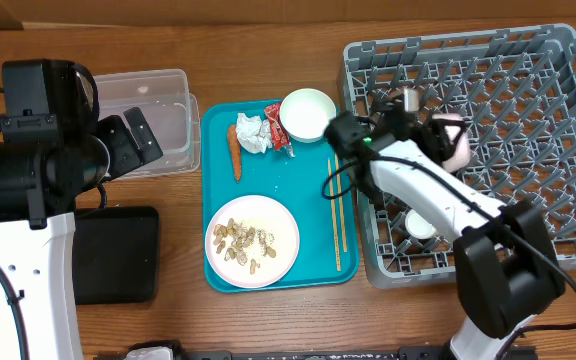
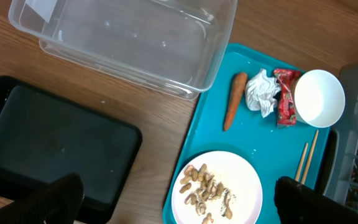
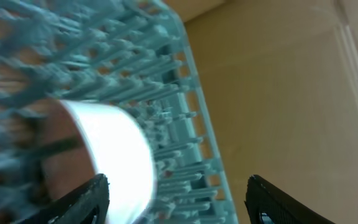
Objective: Sort waste into correct bins and load items into the dishwasher
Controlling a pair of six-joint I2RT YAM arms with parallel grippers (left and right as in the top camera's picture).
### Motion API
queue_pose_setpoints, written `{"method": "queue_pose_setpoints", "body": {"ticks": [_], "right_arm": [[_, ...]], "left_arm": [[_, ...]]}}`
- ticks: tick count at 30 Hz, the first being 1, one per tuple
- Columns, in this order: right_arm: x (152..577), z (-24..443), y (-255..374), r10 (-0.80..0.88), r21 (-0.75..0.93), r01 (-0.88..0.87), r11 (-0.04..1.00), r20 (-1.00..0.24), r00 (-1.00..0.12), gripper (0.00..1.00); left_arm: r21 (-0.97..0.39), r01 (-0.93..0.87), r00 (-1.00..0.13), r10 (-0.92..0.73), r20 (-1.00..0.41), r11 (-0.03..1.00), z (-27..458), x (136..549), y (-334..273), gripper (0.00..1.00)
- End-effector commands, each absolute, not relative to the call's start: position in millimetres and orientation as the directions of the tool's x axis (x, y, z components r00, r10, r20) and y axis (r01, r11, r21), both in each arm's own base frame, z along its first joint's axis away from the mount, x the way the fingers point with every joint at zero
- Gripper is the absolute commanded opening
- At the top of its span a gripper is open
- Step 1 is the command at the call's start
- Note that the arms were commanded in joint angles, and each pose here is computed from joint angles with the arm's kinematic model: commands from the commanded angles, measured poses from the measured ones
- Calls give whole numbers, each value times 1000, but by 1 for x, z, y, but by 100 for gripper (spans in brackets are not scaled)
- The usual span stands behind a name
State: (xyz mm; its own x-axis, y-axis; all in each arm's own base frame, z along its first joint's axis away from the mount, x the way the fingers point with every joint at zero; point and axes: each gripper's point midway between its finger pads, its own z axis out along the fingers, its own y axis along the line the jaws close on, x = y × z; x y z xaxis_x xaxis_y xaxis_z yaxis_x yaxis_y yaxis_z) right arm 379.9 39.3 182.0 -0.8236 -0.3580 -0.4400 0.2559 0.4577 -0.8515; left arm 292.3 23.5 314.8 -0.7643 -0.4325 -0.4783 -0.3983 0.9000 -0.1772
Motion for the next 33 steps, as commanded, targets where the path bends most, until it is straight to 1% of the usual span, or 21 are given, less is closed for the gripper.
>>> {"method": "queue_pose_setpoints", "body": {"ticks": [1,2,4,5,6,7,8,9,10,12,15,19,25,29,30,31,33], "right_arm": [[391,192,84,-279,-699,223,679,-527,-802,72],[392,193,91,-268,-675,213,707,-534,-802,72],[397,201,122,-202,-528,160,834,-562,-802,71],[399,202,140,-163,-430,120,895,-565,-809,68],[398,203,165,-123,-298,59,953,-554,-824,64],[397,204,185,-92,-179,7,984,-537,-839,55],[394,205,209,-67,-41,-54,998,-510,-857,46],[391,205,227,-34,70,-78,995,-484,-874,40],[388,204,238,30,164,-50,985,-452,-892,40],[386,195,242,177,266,77,961,-376,-910,40],[391,175,239,360,325,260,909,-301,-883,40],[403,147,242,514,375,409,832,-241,-823,40],[423,112,252,614,401,510,761,-195,-765,41],[426,77,248,687,361,611,704,-129,-716,41],[426,68,246,695,349,627,697,-113,-710,47],[428,64,245,698,345,632,694,-107,-708,49],[432,57,238,709,335,647,685,-102,-698,49]], "left_arm": [[-161,-396,-764,-421,-488,904,317,292,27,100],[-161,-396,-764,-421,-488,904,317,292,27,100],[-161,-396,-764,-422,-488,904,317,292,27,100],[-160,-396,-764,-421,-488,904,317,292,27,100],[-160,-396,-764,-421,-488,904,317,292,27,100],[-161,-396,-764,-421,-488,904,317,292,27,100],[-161,-396,-764,-422,-488,904,317,292,27,100],[-161,-396,-764,-422,-488,904,317,292,27,100],[-160,-396,-764,-421,-488,904,317,292,27,100],[-161,-396,-764,-422,-488,904,317,292,27,100],[-161,-396,-764,-421,-488,904,317,292,27,100],[-161,-396,-764,-421,-488,904,317,292,27,100],[-161,-396,-764,-421,-488,904,317,292,27,100],[-160,-396,-764,-421,-488,904,317,292,27,100],[-161,-396,-764,-422,-488,904,317,292,27,100],[-161,-396,-764,-421,-488,904,317,292,27,100],[-161,-396,-764,-422,-488,904,317,292,27,100]]}}
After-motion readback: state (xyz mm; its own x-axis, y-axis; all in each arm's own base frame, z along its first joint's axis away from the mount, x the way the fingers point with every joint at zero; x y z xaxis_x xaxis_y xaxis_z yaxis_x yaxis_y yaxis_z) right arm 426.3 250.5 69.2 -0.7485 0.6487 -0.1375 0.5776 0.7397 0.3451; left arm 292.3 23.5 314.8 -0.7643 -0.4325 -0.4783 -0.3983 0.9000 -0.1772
